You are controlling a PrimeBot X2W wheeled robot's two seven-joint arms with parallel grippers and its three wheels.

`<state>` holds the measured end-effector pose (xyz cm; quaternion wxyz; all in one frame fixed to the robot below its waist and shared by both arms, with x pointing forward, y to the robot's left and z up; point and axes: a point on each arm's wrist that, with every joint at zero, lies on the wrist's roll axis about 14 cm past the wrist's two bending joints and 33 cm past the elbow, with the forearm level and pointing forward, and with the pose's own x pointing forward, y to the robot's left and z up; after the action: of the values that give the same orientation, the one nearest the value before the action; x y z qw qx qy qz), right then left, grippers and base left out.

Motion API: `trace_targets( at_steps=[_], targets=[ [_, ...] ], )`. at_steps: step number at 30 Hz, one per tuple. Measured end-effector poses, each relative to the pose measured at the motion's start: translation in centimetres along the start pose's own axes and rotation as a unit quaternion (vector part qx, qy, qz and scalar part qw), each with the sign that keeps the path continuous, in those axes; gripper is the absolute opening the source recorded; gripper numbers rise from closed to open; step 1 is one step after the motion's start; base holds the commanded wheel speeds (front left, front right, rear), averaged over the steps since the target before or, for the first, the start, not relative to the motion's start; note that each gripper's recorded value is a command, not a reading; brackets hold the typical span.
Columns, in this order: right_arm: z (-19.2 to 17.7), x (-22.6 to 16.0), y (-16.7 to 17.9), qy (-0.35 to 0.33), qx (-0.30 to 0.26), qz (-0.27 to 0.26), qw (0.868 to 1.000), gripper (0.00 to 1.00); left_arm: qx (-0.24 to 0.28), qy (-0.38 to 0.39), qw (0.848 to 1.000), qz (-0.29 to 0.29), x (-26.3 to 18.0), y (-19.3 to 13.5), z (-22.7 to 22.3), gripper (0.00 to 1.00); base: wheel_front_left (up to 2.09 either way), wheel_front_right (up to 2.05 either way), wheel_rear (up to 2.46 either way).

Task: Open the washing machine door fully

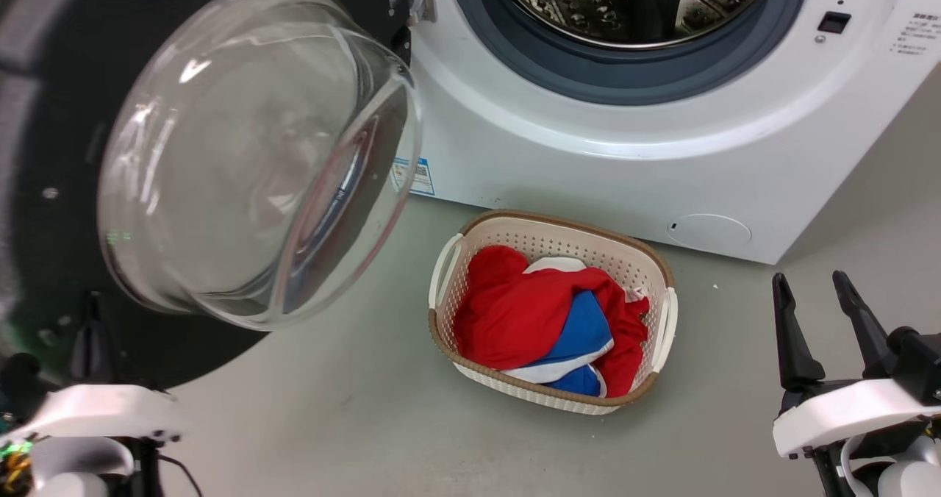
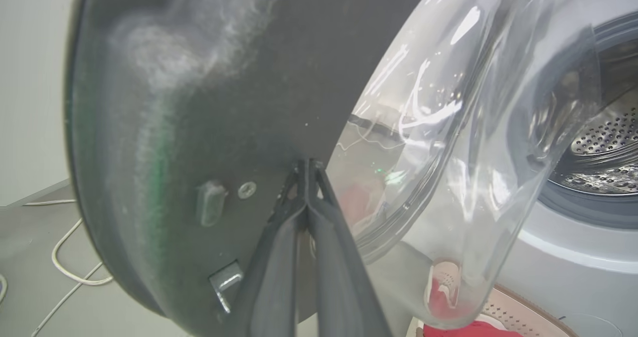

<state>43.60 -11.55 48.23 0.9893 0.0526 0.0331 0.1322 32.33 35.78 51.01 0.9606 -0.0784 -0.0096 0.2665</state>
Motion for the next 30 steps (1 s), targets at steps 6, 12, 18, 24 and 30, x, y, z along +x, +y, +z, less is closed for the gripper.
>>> trace_targets(
  at_steps=[6,12,18,24,30],
  targets=[
    [-0.6,0.0,-0.7,0.008,0.003,-0.009,1.000,1.00,0.007,0.003,1.000,0.027,1.6,2.2,-0.1,0.00,0.00,0.00,0.00],
    [-0.6,0.0,-0.8,0.009,0.006,-0.011,1.000,1.00,0.018,-0.003,0.999,0.037,2.2,3.4,0.4,0.00,0.00,0.00,0.00],
    [0.3,-0.4,-0.7,-0.003,0.005,-0.011,1.000,1.00,0.021,-0.010,0.999,0.030,1.8,3.1,0.7,0.00,0.00,0.00,0.00],
    [0.9,-1.7,-0.3,-0.009,0.005,-0.013,1.000,1.00,0.032,-0.012,0.999,0.014,-0.4,2.4,0.4,0.00,0.00,0.00,0.00],
    [1.9,-2.8,0.1,-0.021,0.004,-0.013,1.000,1.00,0.036,-0.033,0.999,-0.011,-3.3,0.5,1.1,0.00,0.00,0.00,0.00]
  ],
)
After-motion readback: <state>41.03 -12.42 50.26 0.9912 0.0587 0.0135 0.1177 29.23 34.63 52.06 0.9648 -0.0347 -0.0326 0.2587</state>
